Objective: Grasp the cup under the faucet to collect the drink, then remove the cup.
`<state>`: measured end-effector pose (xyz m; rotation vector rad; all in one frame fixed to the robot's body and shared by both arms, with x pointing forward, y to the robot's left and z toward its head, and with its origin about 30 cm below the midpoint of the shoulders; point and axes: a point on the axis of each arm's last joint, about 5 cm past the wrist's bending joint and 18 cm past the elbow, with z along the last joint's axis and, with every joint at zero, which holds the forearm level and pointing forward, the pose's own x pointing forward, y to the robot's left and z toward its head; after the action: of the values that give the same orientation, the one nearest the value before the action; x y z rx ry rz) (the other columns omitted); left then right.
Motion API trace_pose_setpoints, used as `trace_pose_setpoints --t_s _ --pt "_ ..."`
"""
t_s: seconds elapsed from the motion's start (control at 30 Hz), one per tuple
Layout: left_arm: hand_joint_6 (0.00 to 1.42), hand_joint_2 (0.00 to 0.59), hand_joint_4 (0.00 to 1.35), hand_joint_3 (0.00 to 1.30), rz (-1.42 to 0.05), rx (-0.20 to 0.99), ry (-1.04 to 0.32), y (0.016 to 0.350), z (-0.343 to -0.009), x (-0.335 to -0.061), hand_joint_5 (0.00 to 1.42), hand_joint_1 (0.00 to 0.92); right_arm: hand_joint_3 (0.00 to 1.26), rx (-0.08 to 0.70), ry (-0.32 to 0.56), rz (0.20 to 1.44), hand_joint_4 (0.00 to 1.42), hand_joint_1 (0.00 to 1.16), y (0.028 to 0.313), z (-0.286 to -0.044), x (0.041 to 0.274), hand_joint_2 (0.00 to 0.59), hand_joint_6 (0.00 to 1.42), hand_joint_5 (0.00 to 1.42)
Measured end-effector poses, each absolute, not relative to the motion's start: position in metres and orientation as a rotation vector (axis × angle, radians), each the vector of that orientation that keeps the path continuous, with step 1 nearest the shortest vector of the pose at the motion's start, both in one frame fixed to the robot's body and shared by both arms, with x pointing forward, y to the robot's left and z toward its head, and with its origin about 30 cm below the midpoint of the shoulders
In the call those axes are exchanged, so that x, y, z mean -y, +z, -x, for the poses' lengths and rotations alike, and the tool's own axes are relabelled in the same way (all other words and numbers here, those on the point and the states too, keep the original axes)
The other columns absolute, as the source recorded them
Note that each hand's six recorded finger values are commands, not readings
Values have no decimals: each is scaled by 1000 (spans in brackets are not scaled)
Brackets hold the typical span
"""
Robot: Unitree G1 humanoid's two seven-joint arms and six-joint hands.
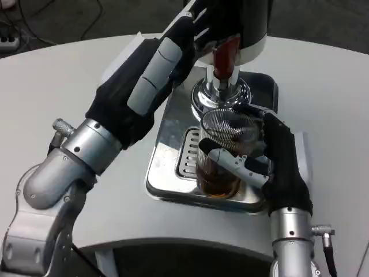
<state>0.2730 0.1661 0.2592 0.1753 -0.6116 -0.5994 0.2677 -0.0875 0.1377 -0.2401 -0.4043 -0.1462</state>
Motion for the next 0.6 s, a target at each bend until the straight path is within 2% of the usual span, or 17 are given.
trace_pose_setpoints --t_s 0.6 --pt "26 120 0 2 -254 630 -587 261 -255 -176 71 0 743 412 -109 246 852 912 134 -251 83 131 1052 1042"
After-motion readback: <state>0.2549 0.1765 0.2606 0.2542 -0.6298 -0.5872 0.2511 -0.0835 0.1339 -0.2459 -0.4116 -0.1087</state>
